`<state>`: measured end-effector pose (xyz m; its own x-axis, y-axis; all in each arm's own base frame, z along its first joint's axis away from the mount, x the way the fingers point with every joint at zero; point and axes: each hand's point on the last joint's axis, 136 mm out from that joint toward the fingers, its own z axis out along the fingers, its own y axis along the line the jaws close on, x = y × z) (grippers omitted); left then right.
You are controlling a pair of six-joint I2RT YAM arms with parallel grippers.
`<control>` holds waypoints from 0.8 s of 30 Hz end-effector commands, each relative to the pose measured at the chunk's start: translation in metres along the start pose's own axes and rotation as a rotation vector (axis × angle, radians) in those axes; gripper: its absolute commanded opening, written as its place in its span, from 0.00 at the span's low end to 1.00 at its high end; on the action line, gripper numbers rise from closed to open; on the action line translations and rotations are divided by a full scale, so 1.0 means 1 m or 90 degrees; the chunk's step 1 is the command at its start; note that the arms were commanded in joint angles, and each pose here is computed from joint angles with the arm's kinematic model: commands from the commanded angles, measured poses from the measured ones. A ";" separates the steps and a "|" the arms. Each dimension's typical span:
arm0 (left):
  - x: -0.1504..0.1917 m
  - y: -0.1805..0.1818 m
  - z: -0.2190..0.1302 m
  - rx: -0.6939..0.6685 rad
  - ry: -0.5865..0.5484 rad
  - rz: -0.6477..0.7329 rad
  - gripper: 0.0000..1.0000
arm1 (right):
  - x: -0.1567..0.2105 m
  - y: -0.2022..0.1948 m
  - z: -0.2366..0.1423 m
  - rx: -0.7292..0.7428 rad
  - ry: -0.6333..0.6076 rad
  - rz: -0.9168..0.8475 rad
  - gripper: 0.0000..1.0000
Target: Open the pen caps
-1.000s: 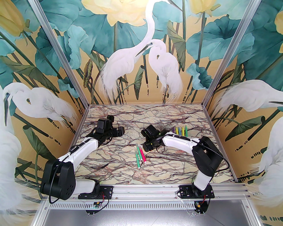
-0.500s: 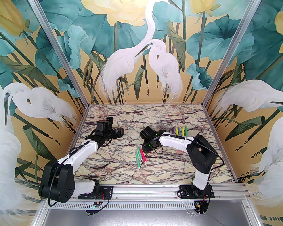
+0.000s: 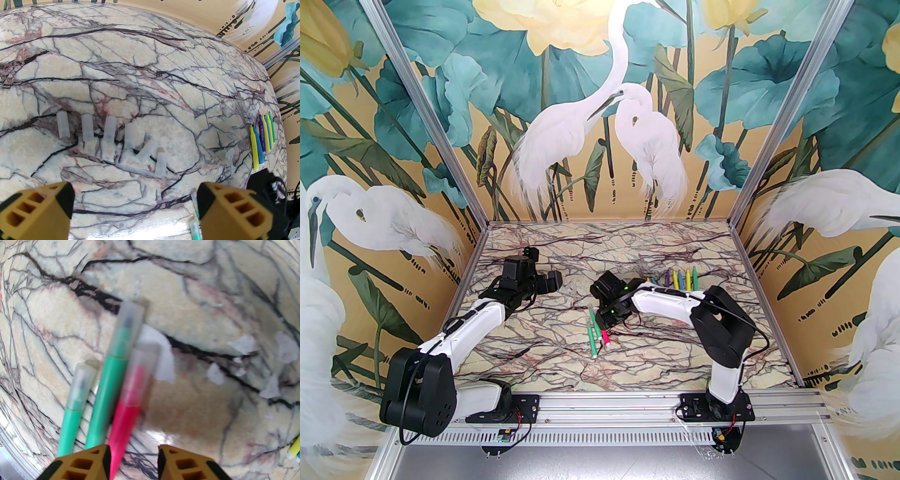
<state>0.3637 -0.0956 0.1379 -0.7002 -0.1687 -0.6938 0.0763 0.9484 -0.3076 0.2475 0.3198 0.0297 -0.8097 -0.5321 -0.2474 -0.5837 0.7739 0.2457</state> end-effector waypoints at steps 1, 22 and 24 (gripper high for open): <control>-0.004 0.005 -0.004 -0.013 -0.016 -0.002 0.92 | -0.003 0.008 0.004 -0.015 0.008 0.005 0.40; -0.006 0.005 -0.004 -0.011 -0.018 0.000 0.92 | 0.018 -0.022 0.009 0.131 0.088 0.020 0.36; -0.006 0.004 -0.004 -0.010 -0.018 0.000 0.92 | 0.019 -0.021 0.007 0.135 0.093 0.015 0.35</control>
<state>0.3639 -0.0951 0.1379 -0.6994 -0.1690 -0.6945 0.0740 0.9493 -0.3055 0.2471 0.3033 0.0145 -0.8289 -0.5416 -0.1404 -0.5560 0.8253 0.0987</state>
